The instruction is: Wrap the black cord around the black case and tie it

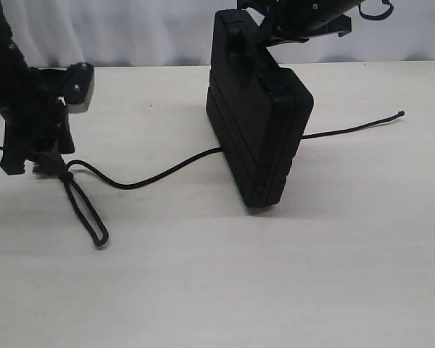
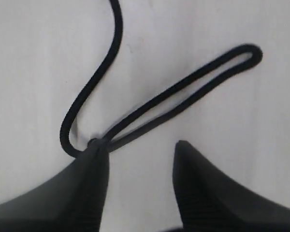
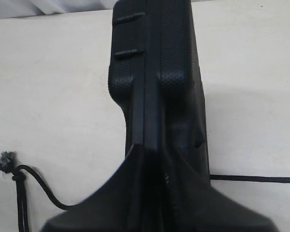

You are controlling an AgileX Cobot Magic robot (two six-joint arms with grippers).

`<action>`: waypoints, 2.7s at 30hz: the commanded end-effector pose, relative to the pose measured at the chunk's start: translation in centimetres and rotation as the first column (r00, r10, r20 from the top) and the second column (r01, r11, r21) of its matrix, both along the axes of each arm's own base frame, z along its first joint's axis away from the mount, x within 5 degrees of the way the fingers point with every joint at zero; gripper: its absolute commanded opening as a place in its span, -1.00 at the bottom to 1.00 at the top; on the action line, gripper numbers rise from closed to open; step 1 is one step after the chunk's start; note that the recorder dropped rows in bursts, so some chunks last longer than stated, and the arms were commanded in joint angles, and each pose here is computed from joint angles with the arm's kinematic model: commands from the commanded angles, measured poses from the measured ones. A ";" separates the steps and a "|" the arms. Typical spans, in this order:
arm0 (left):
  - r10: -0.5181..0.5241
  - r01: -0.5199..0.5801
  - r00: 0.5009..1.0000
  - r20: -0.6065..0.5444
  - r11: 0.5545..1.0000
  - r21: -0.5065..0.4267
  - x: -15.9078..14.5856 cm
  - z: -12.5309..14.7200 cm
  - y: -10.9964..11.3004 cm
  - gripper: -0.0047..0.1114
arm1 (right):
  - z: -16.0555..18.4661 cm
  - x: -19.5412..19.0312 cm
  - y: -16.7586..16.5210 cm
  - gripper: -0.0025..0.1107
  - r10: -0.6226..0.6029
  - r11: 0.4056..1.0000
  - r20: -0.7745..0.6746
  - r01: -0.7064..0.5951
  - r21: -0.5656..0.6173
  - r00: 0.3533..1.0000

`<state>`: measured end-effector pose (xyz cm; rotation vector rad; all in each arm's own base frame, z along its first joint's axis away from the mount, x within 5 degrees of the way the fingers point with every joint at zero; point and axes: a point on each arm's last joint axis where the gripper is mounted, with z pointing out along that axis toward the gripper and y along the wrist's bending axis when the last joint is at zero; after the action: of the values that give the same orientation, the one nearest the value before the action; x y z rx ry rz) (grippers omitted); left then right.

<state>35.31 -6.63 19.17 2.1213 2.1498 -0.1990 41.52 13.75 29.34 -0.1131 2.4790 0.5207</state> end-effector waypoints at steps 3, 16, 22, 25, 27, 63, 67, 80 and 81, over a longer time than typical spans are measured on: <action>-0.319 0.276 0.937 0.144 0.927 0.256 -0.1 -3.2 -1.0 0.01 | -1.7 0.1 -0.5 -0.88 0.021 0.997 -0.053 -0.024 -0.067 0.998; -0.567 0.495 0.805 0.174 0.804 0.328 -1.3 -7.1 -0.8 0.08 | -1.7 0.1 -0.5 -0.88 0.020 0.998 -0.051 -0.024 -0.066 0.998; -0.559 0.484 0.807 0.190 0.811 0.327 -1.0 -7.3 -0.7 0.08 | -1.7 0.1 -0.5 -0.88 0.020 0.998 -0.051 -0.024 -0.066 0.998; -0.520 0.446 0.829 0.205 0.837 0.318 -1.0 -7.2 -0.7 0.08 | -1.7 0.1 -0.5 -0.88 0.020 0.998 -0.051 -0.024 -0.066 0.998; -0.508 0.434 0.836 0.207 0.844 0.315 -1.0 -7.2 -0.7 0.08 | -1.7 0.1 -0.5 -0.88 0.020 0.998 -0.051 -0.024 -0.066 0.998; -0.468 0.393 0.841 0.270 0.873 0.290 -0.6 -7.1 -1.1 0.08 | -1.5 0.5 -0.5 -0.88 0.007 0.998 -0.006 -0.007 -0.060 1.000; -0.468 0.393 0.841 0.270 0.873 0.290 -0.6 -7.1 -1.1 0.08 | -1.4 0.6 -0.5 -0.88 0.002 0.998 0.009 -0.002 -0.057 1.000; -0.252 0.211 0.865 0.433 0.967 0.141 0.4 -6.6 -2.2 -0.01 | -0.9 0.5 -0.5 -0.88 0.002 0.999 0.031 0.000 -0.054 1.000; -0.197 0.167 0.863 0.465 0.980 0.105 0.7 -6.3 -2.4 -0.07 | -0.9 0.5 -0.5 -0.88 0.002 0.999 0.031 0.000 -0.054 1.000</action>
<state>35.40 -8.61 12.37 2.3149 1.6116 0.3507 42.06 13.49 28.10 -0.1339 2.4774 0.4616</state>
